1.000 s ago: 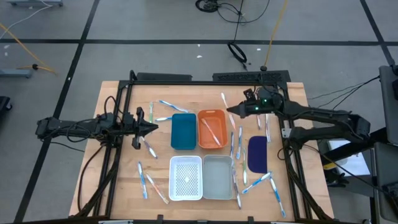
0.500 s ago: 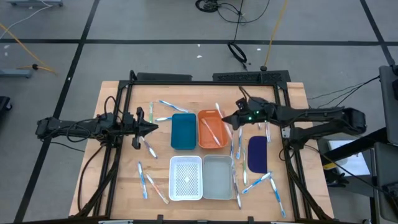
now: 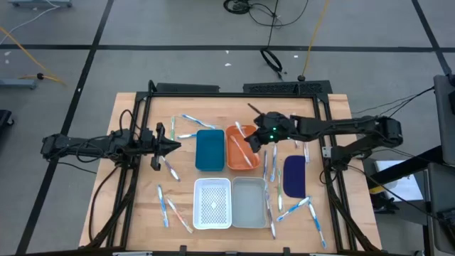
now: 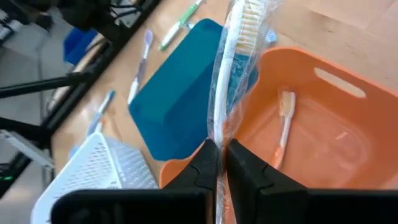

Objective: Pick & Place Toothbrushes
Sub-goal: Put the orange toothbrush into the orange bin

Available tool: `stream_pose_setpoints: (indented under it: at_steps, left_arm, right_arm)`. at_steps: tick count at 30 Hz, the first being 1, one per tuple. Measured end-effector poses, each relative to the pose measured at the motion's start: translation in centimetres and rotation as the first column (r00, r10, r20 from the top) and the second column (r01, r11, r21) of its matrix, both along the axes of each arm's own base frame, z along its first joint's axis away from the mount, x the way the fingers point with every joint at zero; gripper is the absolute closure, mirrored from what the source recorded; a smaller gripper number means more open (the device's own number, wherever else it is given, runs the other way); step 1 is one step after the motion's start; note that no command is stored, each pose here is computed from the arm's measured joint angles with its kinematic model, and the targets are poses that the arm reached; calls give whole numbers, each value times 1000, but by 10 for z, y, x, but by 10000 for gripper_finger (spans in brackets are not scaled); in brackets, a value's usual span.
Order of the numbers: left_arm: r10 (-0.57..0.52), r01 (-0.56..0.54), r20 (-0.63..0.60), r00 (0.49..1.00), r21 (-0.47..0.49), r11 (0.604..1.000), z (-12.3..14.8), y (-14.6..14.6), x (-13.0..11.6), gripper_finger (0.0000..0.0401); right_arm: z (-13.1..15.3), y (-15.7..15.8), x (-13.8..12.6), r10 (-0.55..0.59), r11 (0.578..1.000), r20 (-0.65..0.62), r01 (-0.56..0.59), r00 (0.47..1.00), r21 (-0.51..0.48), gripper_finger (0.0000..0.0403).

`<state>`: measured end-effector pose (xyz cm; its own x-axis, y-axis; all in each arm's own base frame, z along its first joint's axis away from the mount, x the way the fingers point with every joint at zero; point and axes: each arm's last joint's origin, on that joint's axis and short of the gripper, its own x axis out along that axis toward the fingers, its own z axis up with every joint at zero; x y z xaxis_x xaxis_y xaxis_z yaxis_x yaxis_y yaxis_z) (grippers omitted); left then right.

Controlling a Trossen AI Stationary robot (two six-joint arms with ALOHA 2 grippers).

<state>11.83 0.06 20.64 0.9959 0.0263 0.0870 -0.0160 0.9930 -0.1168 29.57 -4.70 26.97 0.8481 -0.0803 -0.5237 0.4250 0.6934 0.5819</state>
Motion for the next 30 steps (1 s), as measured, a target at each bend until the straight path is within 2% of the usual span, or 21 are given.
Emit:
stream_pose_setpoints:
  at_steps: [5, 10, 16, 30]
  left_arm:
    - [0, 0, 0, 1000, 0, 1000, 0, 0, 0, 382]
    - [0, 0, 0, 1000, 1, 1000, 0, 0, 0, 382]
    - [0, 0, 0, 1000, 1, 1000, 0, 0, 0, 382]
    - [0, 0, 0, 1000, -1, 1000, 0, 0, 0, 382]
  right_arm:
    - [-4, 2, 20, 22, 1000, -63, -23, 998, -17, 394]
    - [-20, 2, 33, 40, 999, -140, -43, 989, -20, 394]
    - [-36, 0, 37, 21, 999, -221, -29, 975, -31, 394]
    - [-58, -2, 47, 16, 998, -271, -30, 962, -48, 386]
